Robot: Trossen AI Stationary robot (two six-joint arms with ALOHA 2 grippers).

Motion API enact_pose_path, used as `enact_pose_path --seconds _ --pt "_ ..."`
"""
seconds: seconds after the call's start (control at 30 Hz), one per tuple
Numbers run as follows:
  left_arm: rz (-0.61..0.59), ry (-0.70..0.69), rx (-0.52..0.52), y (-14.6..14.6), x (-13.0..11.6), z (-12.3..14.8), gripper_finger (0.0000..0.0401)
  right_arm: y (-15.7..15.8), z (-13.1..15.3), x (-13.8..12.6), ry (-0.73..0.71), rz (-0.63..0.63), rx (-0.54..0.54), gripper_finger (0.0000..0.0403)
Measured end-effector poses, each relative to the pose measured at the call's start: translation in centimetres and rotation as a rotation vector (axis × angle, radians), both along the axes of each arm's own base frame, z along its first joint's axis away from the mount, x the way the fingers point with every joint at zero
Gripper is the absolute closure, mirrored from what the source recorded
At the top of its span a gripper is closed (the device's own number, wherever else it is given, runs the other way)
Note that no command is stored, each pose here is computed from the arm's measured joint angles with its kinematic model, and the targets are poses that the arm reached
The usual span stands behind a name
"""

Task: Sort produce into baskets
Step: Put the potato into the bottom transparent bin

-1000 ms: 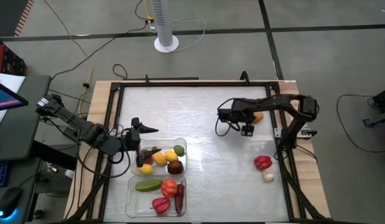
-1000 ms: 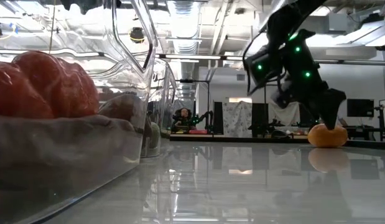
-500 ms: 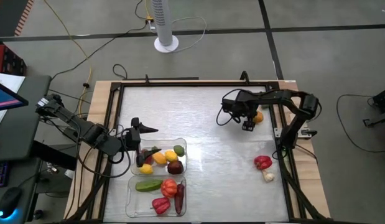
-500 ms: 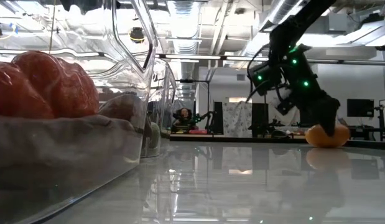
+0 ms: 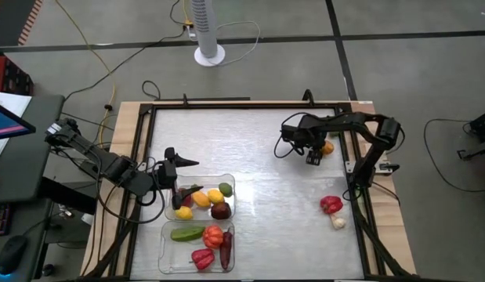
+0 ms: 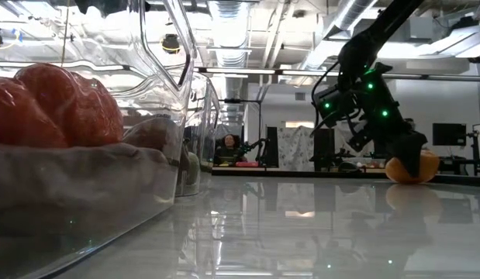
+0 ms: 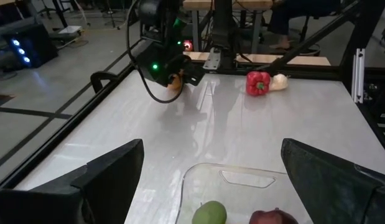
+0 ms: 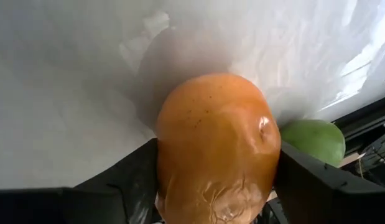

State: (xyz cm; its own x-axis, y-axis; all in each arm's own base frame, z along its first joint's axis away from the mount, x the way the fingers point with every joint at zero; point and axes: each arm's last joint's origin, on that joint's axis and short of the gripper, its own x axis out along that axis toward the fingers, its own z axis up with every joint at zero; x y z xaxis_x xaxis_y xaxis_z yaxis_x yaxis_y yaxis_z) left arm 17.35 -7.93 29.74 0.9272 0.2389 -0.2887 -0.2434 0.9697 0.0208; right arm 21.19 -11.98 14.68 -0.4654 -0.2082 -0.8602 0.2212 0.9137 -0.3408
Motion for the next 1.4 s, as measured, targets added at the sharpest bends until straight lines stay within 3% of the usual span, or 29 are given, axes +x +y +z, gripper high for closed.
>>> enact_pose_path --seconds 0.2,0.37,0.6,0.73,0.87,1.03,1.17,1.4 --pt "-0.001 0.003 0.008 0.0 0.0 0.0 0.0033 2.6 1.7 2.5 -0.094 -0.007 0.07 0.0113" --pt "0.014 0.002 0.033 0.1 0.0 0.0 0.0033 8.9 5.0 7.2 -0.328 0.064 0.203 0.0114" --pt "0.044 -0.002 0.05 0.2 0.0 0.0 0.0033 21.5 10.8 12.1 -0.82 0.549 0.41 0.0105" --pt "0.045 -0.019 0.036 0.2 0.0 0.2 0.0033 26.2 13.8 13.5 -1.147 0.758 0.46 0.0103" --pt "0.046 -0.036 0.025 0.1 0.1 0.4 0.0033 27.6 15.4 14.7 -1.385 0.824 0.464 0.0102" --pt "0.048 -0.037 0.024 0.1 0.1 0.4 0.0033 27.2 15.3 16.3 -1.483 0.862 0.428 0.0102" --pt "0.074 -0.041 0.034 0.2 0.1 0.4 0.0033 26.8 14.3 18.0 -1.52 0.858 0.467 0.0101" --pt "0.083 -0.033 0.05 0.3 0.0 0.3 0.0033 28.1 12.2 21.4 -1.463 0.907 0.612 0.0095"
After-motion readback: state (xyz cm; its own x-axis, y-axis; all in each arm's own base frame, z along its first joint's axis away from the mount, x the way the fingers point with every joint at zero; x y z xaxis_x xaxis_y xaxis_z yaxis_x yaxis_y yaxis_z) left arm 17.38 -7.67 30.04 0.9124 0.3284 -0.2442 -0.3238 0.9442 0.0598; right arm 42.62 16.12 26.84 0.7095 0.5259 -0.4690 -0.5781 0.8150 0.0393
